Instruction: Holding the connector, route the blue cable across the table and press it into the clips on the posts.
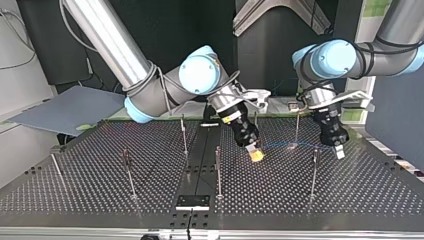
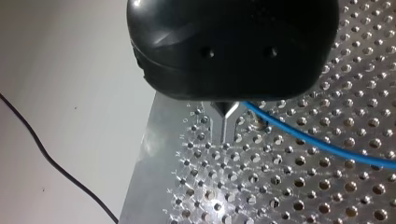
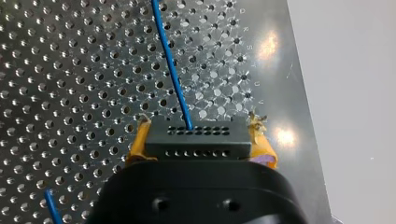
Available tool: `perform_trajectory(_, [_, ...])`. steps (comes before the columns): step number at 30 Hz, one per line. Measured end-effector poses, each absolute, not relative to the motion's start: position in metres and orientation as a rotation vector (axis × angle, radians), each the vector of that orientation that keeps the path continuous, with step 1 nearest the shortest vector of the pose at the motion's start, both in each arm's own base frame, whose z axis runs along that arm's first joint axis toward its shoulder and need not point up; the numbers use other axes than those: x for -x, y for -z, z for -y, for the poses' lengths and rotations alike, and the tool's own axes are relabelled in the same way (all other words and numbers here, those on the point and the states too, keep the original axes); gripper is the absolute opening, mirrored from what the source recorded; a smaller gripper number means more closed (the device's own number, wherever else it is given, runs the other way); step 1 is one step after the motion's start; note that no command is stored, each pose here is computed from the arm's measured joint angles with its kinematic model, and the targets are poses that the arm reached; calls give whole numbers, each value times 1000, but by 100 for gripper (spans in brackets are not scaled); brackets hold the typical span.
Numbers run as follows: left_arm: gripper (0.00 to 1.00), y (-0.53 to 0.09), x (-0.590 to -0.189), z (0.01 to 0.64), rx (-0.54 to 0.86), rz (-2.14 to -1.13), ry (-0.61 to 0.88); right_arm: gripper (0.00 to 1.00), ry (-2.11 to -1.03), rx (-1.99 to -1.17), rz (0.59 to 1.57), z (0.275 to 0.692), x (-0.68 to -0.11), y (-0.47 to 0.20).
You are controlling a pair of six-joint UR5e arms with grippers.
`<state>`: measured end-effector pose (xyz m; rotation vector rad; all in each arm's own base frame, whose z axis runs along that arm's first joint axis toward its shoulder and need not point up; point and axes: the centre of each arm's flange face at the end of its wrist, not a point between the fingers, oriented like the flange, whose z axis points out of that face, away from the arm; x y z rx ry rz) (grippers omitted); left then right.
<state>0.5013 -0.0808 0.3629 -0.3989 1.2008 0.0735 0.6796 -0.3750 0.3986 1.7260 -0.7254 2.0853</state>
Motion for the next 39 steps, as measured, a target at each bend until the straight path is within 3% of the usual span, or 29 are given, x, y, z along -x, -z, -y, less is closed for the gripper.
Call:
perform_trajectory(15, [0, -350, -547, 64, 376, -1159, -13, 0, -2084, -1705, 729, 389, -674, -400])
perform_trajectory(36, [0, -347, -551, 51, 408, -1167, 41, 0, -2091, -1669, 727, 403, -668, -412])
perform_trajectory(38, [15, -346, -551, 52, 404, -1174, 54, 0, -2090, -1669, 727, 403, -668, -412])
perform_trajectory(39, [15, -346, -551, 53, 403, -1178, 61, 0, -2089, -1669, 727, 403, -668, -412])
